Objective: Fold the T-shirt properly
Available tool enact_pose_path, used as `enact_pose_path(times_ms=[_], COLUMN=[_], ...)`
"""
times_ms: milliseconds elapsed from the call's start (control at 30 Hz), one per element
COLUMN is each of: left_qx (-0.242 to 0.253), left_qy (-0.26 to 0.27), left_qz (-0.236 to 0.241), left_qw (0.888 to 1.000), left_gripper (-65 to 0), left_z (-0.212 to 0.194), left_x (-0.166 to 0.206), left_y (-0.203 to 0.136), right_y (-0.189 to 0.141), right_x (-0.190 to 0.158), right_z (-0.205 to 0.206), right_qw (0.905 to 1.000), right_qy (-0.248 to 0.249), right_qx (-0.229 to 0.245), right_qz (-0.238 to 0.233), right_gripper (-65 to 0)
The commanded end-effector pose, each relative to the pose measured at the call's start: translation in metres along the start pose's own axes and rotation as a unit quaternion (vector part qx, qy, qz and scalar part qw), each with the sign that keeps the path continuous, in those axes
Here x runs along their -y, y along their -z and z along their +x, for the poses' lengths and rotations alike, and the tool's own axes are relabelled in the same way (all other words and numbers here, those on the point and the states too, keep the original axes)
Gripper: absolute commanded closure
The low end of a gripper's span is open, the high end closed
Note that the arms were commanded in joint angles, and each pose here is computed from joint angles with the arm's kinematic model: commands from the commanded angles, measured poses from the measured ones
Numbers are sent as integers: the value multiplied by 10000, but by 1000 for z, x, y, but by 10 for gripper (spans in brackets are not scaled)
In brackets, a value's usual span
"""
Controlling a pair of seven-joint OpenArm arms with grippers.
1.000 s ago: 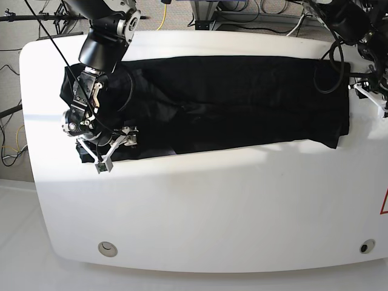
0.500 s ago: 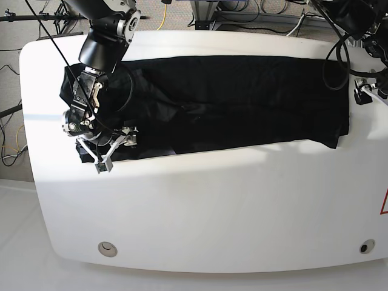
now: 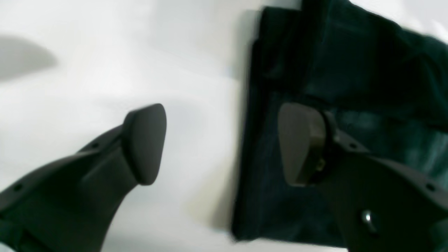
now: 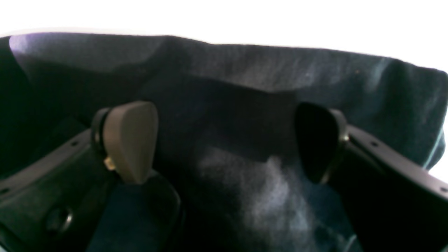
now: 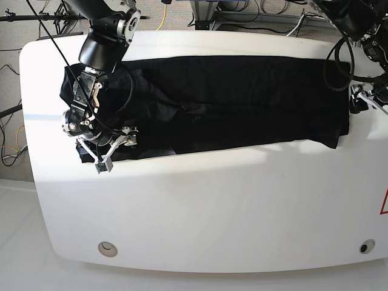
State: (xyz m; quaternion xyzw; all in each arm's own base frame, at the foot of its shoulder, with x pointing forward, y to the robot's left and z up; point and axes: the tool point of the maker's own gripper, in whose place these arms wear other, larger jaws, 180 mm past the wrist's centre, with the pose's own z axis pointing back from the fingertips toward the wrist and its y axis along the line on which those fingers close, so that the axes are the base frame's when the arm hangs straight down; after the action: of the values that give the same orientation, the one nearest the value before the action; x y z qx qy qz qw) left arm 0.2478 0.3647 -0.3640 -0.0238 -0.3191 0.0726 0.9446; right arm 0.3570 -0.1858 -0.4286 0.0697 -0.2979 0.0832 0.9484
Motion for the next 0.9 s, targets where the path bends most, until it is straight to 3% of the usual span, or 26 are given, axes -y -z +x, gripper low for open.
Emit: enact_pose_path(times_ms=[0, 367, 867], left_qx=[314, 50, -99], left_qy=[101, -280, -496], left_qz=[-110, -852, -1007], left_qw=[9994, 9960, 9936], left_gripper=[-466, -466, -467], left_z=[20, -4, -19], left_x=[6, 33, 25], left_y=[-3, 29, 45], right_y=[2, 2, 1], right_x=[-2, -2, -1], right_z=[-16, -16, -17], right_qw=[9993, 9993, 9993], right_qy=[-27, -30, -34], right_qx=[-370, -364, -374], right_qz=[34, 30, 20], right_gripper=[-591, -591, -591])
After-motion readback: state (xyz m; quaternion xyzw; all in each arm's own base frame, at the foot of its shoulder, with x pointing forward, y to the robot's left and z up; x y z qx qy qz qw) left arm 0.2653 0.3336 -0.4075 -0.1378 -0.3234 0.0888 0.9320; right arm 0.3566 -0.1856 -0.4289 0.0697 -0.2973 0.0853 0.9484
